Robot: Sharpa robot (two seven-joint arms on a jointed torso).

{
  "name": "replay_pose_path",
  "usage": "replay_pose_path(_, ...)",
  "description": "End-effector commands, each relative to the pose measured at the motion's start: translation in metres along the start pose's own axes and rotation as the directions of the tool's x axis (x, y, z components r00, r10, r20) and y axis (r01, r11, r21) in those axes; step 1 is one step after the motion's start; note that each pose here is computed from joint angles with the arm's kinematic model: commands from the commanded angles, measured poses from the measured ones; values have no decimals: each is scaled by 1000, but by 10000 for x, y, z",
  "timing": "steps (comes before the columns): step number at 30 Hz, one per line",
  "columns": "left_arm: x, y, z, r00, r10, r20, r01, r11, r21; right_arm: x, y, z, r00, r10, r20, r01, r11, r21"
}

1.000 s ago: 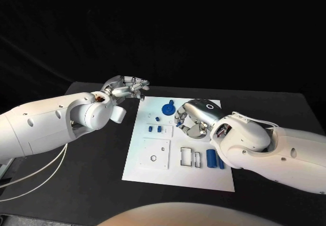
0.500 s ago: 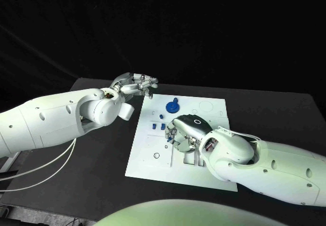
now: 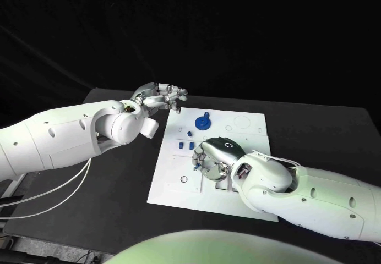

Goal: Assemble the parts on the task board

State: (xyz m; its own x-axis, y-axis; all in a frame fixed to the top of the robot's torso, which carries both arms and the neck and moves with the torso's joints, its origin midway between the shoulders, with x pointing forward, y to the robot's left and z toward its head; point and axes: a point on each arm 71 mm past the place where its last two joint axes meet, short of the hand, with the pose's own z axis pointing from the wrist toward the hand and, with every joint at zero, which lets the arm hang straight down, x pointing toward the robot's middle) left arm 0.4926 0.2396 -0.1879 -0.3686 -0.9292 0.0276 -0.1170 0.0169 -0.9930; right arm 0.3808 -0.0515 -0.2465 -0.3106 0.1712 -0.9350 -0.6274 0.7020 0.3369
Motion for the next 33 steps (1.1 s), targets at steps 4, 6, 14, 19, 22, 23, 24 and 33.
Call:
replay_pose_path(4, 33, -7, 4, 1000, -8, -24, 8, 1000, 2, 27, 8, 4, 1000, -10, -10, 10, 1000, -13)
replay_pose_path(6, 33, -7, 3, 1000, -8, -24, 8, 1000, 1, 31, 10, 6, 1000, -12, -11, 12, 1000, -13)
replay_pose_path(14, 36, -6, 2, 1000, -9, -27, 9, 1000, -1, 54, 6, 31, 1000, -19, -20, 18, 1000, -15)
replay_pose_path(19, 37, -6, 1, 1000, -9, -28, 9, 1000, -1, 76, 1, 46, 1000, -19, -24, 19, 1000, -10)
replay_pose_path(22, 38, -5, 0, 1000, -10, -29, 9, 1000, -2, 85, -9, 55, 999, -24, -25, 24, 1000, -5)
replay_pose_path(23, 38, -5, 0, 1000, -10, -30, 10, 1000, -3, 88, -14, 59, 999, -27, -26, 27, 1000, -2)
replay_pose_path(24, 38, -5, -1, 999, -10, -30, 10, 1000, -3, 92, -20, 63, 999, -29, -27, 29, 1000, 0)
replay_pose_path(33, 34, -4, -4, 1000, -10, -30, 9, 1000, -5, 129, 25, 70, 997, -39, -62, 38, 999, -16)
